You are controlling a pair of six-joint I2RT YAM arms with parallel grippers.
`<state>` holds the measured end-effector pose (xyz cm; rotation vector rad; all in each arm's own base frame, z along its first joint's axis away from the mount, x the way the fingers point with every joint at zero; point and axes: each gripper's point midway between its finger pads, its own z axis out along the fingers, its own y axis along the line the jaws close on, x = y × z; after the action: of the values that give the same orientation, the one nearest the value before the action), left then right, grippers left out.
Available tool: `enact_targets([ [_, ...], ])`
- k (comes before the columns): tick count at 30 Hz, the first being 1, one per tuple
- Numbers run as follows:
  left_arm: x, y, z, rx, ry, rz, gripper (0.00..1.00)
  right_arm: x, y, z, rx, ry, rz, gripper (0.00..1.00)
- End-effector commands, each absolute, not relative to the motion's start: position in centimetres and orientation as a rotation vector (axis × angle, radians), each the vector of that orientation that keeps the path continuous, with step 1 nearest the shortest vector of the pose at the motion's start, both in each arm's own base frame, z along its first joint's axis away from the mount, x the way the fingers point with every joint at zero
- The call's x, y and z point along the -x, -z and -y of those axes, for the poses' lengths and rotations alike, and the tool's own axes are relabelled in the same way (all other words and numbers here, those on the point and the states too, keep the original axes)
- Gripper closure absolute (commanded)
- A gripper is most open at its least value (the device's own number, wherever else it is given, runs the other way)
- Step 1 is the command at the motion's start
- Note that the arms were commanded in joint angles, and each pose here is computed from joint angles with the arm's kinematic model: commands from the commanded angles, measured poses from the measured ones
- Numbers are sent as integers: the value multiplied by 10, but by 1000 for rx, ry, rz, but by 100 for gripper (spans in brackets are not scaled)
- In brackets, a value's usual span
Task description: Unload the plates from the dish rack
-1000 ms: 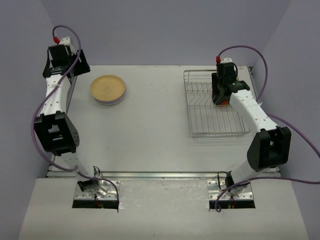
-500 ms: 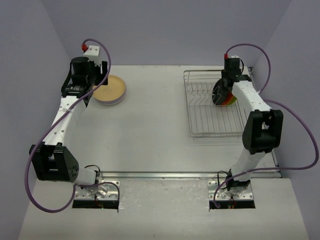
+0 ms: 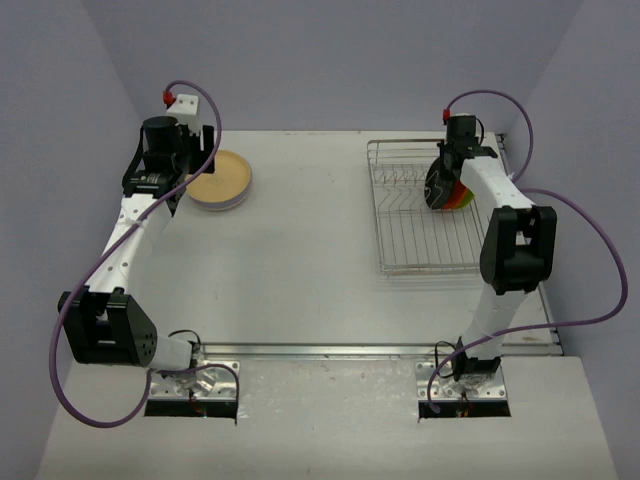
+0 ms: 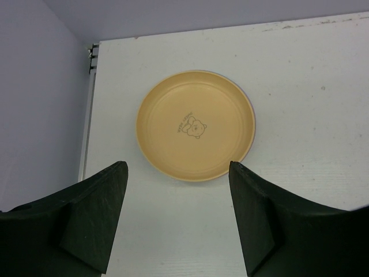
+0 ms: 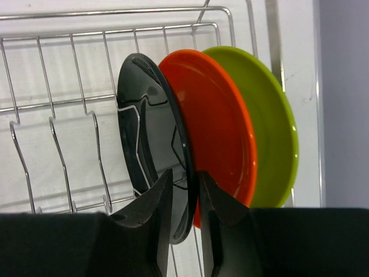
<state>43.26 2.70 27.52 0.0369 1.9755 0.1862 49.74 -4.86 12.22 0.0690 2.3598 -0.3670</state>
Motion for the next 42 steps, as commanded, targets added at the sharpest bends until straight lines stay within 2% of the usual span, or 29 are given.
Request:
enact_targets([
  [1,-431,-300,-30,-30,-203,-1902,31,-515,-131,43,-65,319,-2319,77],
  [2,-431,-300,-30,-31,-202,-1903,31,-515,-130,43,-67,319,-2322,78],
  [4,-432,-301,-30,-31,-202,-1902,31,-516,-129,44,-70,328,-2324,91],
  [5,-432,-301,-30,-32,-200,-1902,31,-515,-129,45,-73,335,-2326,92],
  [7,-432,-302,-29,-27,-197,-1900,31,-514,-131,48,-83,355,-2328,100],
  [15,-434,-305,-26,-19,-167,-1893,14,-507,-216,71,-128,504,-2144,100],
  [22,-438,-320,-11,-26,-66,-1867,12,-500,-304,64,-118,433,-1987,100],
  [28,-419,-334,69,-303,380,-1836,15,-469,-331,-9,35,-38,-1978,100],
  [30,-402,-332,109,-406,592,-1834,16,-451,-322,-49,126,-285,-1996,100],
  [34,-378,-327,153,-480,839,-1858,19,-413,-316,-106,230,-643,-1991,100],
  [42,-353,-302,205,-577,1058,-1925,23,-353,-290,-196,467,-907,-2007,100],
])
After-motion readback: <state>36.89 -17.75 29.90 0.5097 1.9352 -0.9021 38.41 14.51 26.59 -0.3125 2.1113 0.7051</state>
